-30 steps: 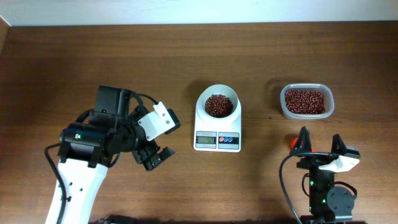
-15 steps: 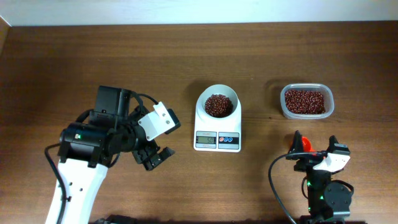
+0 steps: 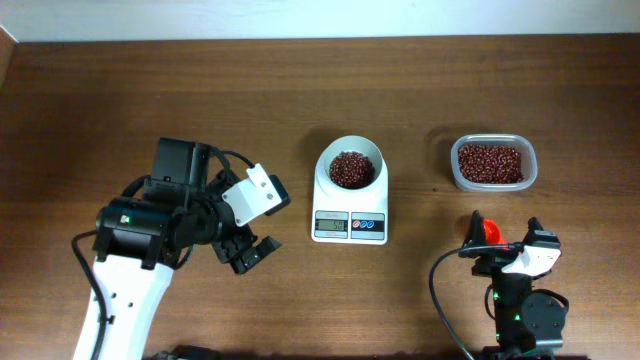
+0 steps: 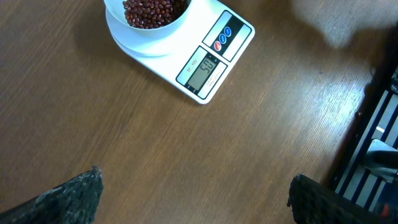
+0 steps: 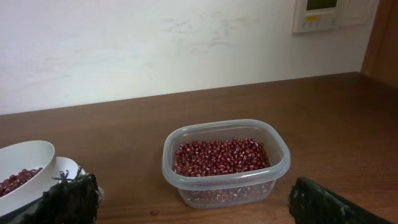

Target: Scoop and weigh 50g on scale

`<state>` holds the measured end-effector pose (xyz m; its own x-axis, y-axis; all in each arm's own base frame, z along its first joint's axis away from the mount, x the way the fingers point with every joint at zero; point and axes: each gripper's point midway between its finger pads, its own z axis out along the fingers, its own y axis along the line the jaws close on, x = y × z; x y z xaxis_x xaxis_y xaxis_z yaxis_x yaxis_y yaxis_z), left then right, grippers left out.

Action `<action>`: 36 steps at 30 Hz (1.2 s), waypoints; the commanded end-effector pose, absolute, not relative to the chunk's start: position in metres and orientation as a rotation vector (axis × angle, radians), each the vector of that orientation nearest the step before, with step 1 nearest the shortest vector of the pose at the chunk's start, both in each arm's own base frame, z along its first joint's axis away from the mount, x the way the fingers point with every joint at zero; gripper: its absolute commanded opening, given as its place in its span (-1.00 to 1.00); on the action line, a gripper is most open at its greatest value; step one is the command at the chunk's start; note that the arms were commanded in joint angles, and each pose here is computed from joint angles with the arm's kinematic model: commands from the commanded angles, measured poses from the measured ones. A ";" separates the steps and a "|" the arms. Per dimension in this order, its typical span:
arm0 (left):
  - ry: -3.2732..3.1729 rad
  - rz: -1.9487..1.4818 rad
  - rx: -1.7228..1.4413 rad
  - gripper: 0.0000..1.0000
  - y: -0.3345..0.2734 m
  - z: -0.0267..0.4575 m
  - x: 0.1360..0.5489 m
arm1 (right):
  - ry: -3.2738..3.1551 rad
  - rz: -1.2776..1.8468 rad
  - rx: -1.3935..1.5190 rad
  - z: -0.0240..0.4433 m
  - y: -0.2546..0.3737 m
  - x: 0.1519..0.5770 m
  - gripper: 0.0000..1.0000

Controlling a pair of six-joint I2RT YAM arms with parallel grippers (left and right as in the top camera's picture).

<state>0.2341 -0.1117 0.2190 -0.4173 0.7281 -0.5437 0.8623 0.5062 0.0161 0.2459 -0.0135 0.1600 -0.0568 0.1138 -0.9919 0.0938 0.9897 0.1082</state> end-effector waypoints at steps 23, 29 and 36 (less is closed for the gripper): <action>2.268 -0.376 1.294 0.98 -0.113 0.219 0.233 | 1.634 -0.009 0.176 0.157 -0.021 0.245 0.98; 2.268 -0.376 1.294 0.98 -0.113 0.219 0.233 | 1.634 -0.009 0.176 0.157 -0.021 0.245 0.98; 2.400 -0.457 1.317 0.98 -0.107 0.208 0.201 | 1.634 -0.009 0.176 0.157 -0.021 0.245 0.98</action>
